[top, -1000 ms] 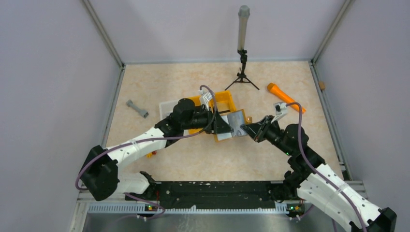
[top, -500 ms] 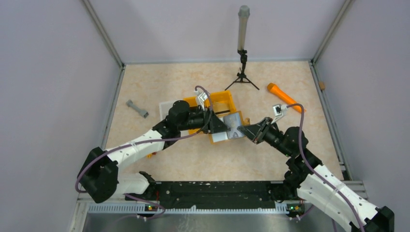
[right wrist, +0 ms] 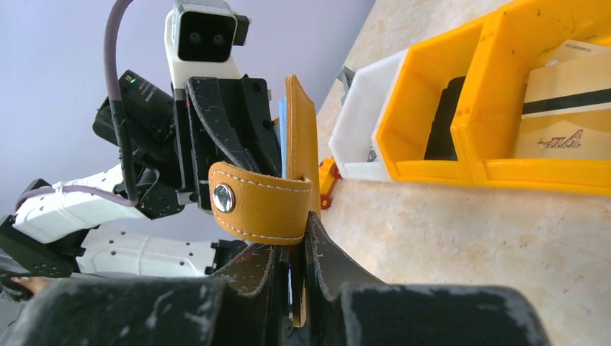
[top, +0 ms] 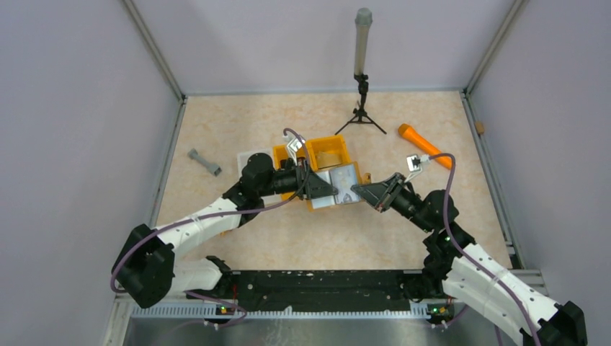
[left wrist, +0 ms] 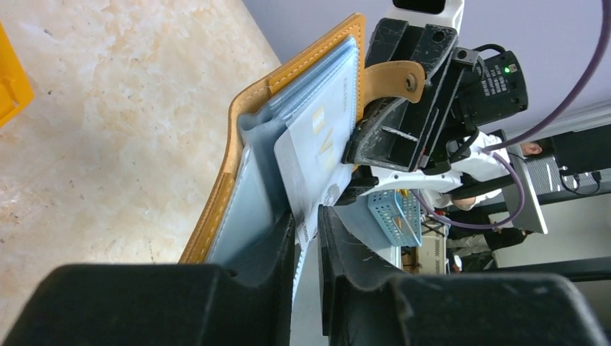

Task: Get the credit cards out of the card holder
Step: Remove the credit card from the card holder.

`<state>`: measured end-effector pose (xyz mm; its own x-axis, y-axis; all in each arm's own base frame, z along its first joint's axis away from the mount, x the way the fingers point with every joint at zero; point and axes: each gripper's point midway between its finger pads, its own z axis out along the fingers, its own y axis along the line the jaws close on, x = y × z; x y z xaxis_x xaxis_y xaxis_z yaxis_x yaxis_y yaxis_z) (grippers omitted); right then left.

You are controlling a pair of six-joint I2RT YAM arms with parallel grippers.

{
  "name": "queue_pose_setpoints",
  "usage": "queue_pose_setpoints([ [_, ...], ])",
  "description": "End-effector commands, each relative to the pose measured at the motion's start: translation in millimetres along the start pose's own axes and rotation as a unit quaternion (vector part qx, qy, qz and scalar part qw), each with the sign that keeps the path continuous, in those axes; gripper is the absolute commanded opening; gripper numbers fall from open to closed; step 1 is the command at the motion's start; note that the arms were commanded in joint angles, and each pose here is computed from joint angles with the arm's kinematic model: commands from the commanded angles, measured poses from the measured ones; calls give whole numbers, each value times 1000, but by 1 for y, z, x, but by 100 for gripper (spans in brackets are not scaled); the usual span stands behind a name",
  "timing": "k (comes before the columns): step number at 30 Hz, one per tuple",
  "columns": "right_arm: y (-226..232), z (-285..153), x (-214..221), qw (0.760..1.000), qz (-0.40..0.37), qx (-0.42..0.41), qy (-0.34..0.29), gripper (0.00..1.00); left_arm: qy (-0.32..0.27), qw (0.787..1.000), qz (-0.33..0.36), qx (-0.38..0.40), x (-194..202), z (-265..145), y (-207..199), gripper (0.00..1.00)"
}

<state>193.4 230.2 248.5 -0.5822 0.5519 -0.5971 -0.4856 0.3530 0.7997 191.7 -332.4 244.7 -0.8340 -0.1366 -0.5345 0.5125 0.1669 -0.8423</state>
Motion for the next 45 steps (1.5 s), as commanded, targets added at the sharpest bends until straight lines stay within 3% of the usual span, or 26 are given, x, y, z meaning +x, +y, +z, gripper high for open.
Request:
queue_pose_setpoints([
  [1, 6, 3, -3, 1000, -13, -18, -4, 0, -10, 996, 47, 80, -7, -8, -45, 19],
  [10, 6, 12, 13, 999, 0, -44, 28, 0, -3, 991, 54, 121, -8, -10, -60, 14],
  [14, 7, 13, 10, 999, -4, -42, 26, 1, -5, 991, 58, 119, -9, -11, -60, 3],
  [19, 7, 8, 3, 999, -6, -36, 5, 9, -13, 993, 56, 100, -10, -14, -51, 0],
  [23, 17, 4, -1, 998, 1, -61, -7, 28, -15, 994, 52, 96, -10, -16, -47, 0],
  [26, 23, 3, -2, 997, 8, -75, -9, 30, -14, 994, 52, 98, -10, -17, -47, 0],
  [32, 30, 0, -6, 996, 10, -86, -19, 22, -13, 994, 51, 100, -8, -19, -47, 0],
  [37, 26, -3, -11, 997, 10, -69, -33, 0, -14, 994, 48, 94, -7, -21, -43, 0],
  [45, 29, -6, -15, 997, 12, -66, -39, 0, -13, 995, 49, 88, -6, -24, -40, 0],
])
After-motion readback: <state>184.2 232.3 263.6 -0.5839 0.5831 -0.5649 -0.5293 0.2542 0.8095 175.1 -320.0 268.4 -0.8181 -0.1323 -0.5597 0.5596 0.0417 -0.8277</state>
